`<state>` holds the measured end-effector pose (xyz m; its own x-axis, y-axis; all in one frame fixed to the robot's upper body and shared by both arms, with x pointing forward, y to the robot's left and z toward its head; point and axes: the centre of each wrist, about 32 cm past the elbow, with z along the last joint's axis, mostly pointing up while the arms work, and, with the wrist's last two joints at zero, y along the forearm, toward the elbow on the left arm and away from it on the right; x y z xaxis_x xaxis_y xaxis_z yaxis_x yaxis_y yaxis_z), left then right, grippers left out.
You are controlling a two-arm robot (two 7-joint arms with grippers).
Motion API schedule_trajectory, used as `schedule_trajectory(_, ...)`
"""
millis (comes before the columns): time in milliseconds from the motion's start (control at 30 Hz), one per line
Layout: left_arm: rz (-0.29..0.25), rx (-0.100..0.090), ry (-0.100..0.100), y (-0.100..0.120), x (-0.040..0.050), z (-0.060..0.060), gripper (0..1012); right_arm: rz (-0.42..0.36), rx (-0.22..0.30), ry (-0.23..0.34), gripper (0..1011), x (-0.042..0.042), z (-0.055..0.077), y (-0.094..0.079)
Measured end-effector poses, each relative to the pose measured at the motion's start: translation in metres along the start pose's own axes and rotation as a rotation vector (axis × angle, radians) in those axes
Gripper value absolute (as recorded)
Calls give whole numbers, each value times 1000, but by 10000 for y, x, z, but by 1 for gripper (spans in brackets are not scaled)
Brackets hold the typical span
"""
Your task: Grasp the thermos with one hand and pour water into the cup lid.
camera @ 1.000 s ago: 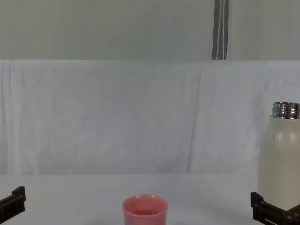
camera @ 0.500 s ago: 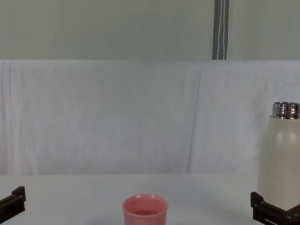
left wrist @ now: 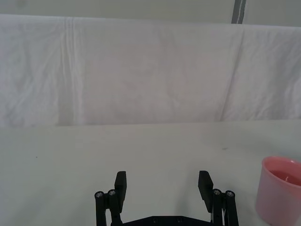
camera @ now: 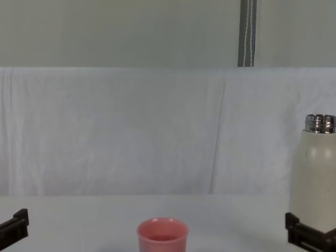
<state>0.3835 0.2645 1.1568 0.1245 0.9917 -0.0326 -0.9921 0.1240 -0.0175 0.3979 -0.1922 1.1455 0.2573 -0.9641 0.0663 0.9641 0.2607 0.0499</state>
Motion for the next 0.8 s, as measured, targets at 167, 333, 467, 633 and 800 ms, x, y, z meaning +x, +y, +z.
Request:
schedule_trajectory(167, 0, 0, 0, 0, 0, 0, 1001, -10, 7, 24, 1001, 91, -5, 54)
schedule_trajectory(333, 0, 0, 0, 0, 0, 0, 1001, -17, 19, 46, 1001, 168, -37, 132)
schedule_trajectory(467, 0, 0, 0, 0, 0, 0, 1001, -18, 31, 56, 1001, 218, -61, 196)
schedule_trajectory(633, 0, 0, 0, 0, 0, 0, 1001, -24, 48, 63, 1001, 285, -97, 287)
schedule_trajectory(800, 0, 0, 0, 0, 0, 0, 1001, -28, 57, 66, 1001, 341, -122, 353)
